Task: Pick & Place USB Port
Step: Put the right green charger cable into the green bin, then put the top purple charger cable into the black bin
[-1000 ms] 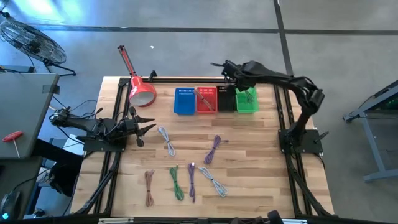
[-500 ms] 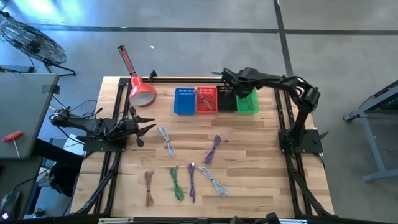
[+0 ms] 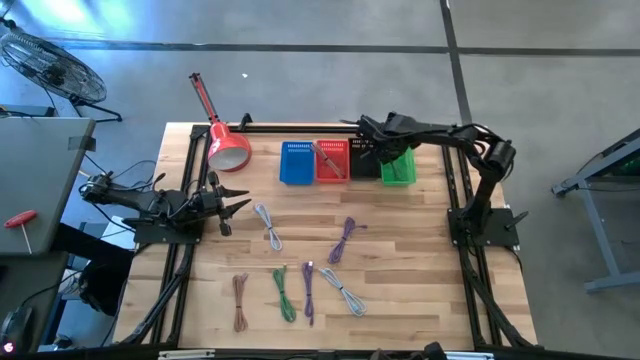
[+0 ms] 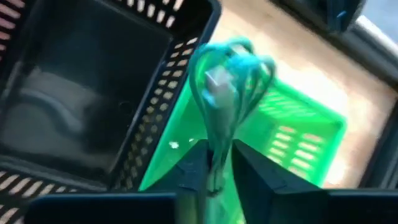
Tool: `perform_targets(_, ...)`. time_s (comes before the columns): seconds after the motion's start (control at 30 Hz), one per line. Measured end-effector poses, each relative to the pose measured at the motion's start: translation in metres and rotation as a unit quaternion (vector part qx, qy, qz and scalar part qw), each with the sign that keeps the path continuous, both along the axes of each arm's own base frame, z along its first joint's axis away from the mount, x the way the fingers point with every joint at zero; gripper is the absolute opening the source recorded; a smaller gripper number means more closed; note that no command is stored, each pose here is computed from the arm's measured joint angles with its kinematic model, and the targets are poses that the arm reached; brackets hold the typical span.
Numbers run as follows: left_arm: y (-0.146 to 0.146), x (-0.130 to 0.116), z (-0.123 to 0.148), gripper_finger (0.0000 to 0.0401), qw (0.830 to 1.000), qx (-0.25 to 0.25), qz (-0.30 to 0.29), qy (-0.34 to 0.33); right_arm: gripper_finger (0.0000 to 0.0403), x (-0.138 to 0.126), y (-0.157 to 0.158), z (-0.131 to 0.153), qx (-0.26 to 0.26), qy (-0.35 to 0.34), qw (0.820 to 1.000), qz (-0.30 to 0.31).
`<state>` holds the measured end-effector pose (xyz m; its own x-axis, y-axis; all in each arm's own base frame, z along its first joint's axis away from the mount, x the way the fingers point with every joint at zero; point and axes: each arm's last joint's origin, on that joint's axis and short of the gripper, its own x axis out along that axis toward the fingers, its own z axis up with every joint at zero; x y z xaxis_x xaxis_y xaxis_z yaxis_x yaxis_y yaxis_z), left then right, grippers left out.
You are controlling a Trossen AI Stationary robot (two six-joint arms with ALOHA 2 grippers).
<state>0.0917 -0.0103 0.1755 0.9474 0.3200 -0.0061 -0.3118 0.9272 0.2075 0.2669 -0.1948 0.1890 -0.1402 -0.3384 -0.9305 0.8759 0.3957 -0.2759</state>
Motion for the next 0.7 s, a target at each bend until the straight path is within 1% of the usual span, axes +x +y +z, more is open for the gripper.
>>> perform_targets(0.13,0.0,0.0,0.0,0.0099,1.0,0.0,0.0,0.0,0.0118,0.002,0.004,0.001,-0.013,0.013,1.0,0.009)
perform_targets(0.27,0.0,0.0,0.0,0.0099,1.0,0.002,0.0,0.001,0.0141,0.004,0.009,0.005,-0.015,0.01,1.0,0.024)
perform_targets(0.37,0.0,0.0,0.0,0.0099,1.0,0.01,0.0,0.005,0.0148,0.002,0.014,0.019,-0.021,-0.012,0.999,0.034)
perform_targets(0.5,0.0,0.0,-0.001,0.0099,1.0,0.013,0.0,0.009,0.015,-0.005,0.029,0.052,-0.043,-0.06,0.995,0.06)
perform_targets(0.6,0.0,0.0,-0.001,0.0099,1.0,0.014,0.0,0.01,0.015,-0.011,0.047,0.083,-0.045,-0.123,0.985,0.11)
perform_targets(0.67,0.0,0.0,-0.001,0.0099,1.0,0.014,0.0,0.01,0.0151,-0.013,0.064,0.102,-0.034,-0.171,0.969,0.174)
perform_targets(0.7,0.0,0.0,-0.001,0.0099,1.0,0.014,0.0,0.01,0.0151,-0.012,0.073,0.11,-0.026,-0.197,0.956,0.216)
